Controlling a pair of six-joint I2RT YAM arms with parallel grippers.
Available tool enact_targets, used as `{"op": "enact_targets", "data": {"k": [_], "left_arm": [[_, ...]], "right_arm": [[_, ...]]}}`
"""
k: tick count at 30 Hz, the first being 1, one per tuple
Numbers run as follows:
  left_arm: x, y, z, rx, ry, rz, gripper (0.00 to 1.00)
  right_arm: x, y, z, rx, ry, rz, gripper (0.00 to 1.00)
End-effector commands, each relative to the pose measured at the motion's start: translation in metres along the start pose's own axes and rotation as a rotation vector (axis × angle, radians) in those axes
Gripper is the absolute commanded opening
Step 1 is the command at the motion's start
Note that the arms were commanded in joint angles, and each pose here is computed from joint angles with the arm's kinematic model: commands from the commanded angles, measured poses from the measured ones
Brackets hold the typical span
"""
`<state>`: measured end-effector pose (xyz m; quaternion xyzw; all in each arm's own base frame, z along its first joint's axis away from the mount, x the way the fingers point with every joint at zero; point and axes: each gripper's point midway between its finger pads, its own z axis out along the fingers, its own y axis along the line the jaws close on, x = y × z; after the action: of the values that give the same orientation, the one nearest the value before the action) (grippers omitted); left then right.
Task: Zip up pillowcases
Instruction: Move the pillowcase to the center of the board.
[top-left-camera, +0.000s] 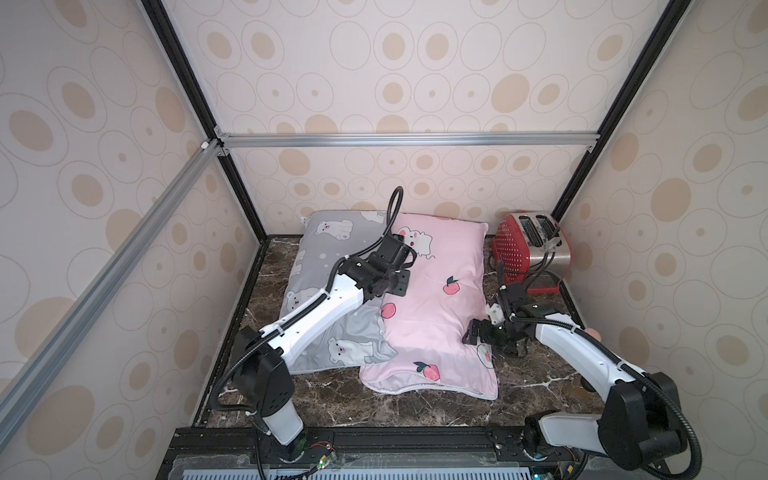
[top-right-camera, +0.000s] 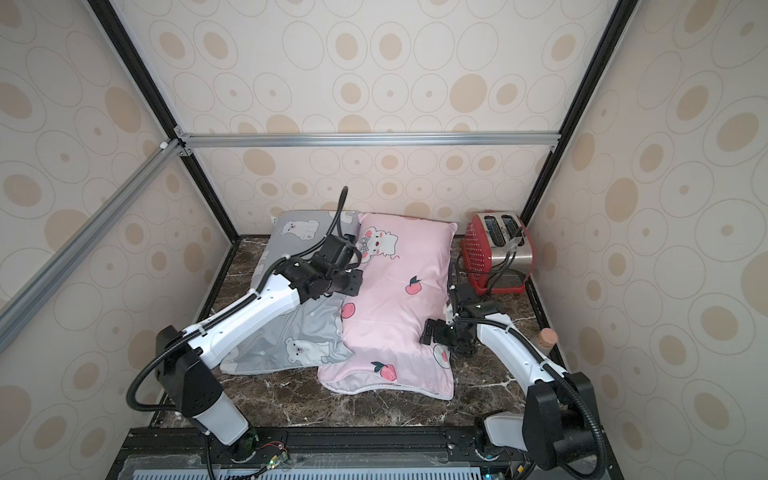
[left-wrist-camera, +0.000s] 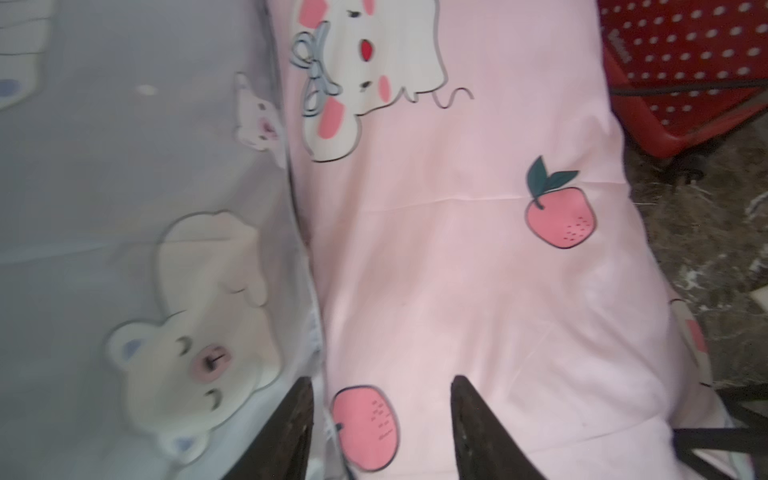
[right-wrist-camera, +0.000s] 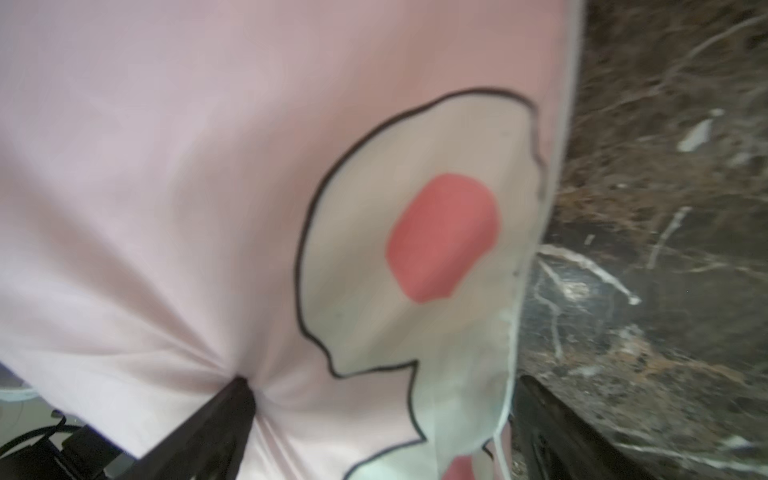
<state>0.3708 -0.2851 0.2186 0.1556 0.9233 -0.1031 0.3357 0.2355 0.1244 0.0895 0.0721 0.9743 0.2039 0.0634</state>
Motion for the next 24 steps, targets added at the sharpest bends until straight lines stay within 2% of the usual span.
{"op": "enact_targets", "data": {"k": [1,4,6,9,11,14,17,24], "left_arm": [[0.006,-0.055,0.036,0.214,0.044,-0.026,0.53],[0.017,-0.067,0.075,0.242,0.087,-0.047,0.53],[0.023,-0.065,0.101,0.21,0.116,-0.035,0.53],[0.027,-0.048,0.141,0.176,0.162,-0.046,0.51],[0.029,-0.028,0.161,0.14,0.189,-0.052,0.49],[0.029,0.0,0.176,0.091,0.209,-0.068,0.49],[0.03,0.024,0.186,0.054,0.226,-0.077,0.48],[0.026,0.057,0.213,-0.007,0.245,-0.095,0.46]], "right_arm": [[0.017,0.045,0.013,-0.188,0.082,-0.098,1.0],[0.026,0.078,0.018,-0.304,0.128,-0.178,0.99],[0.033,0.088,0.016,-0.322,0.156,-0.219,0.99],[0.038,0.071,0.013,-0.228,0.157,-0.23,1.0],[0.036,0.053,0.01,-0.169,0.138,-0.187,1.0],[0.027,0.035,0.008,-0.167,0.079,-0.105,1.0],[0.02,0.031,0.006,-0.185,0.036,-0.078,1.0],[0.029,0.034,0.023,-0.244,0.103,-0.067,1.0]]}}
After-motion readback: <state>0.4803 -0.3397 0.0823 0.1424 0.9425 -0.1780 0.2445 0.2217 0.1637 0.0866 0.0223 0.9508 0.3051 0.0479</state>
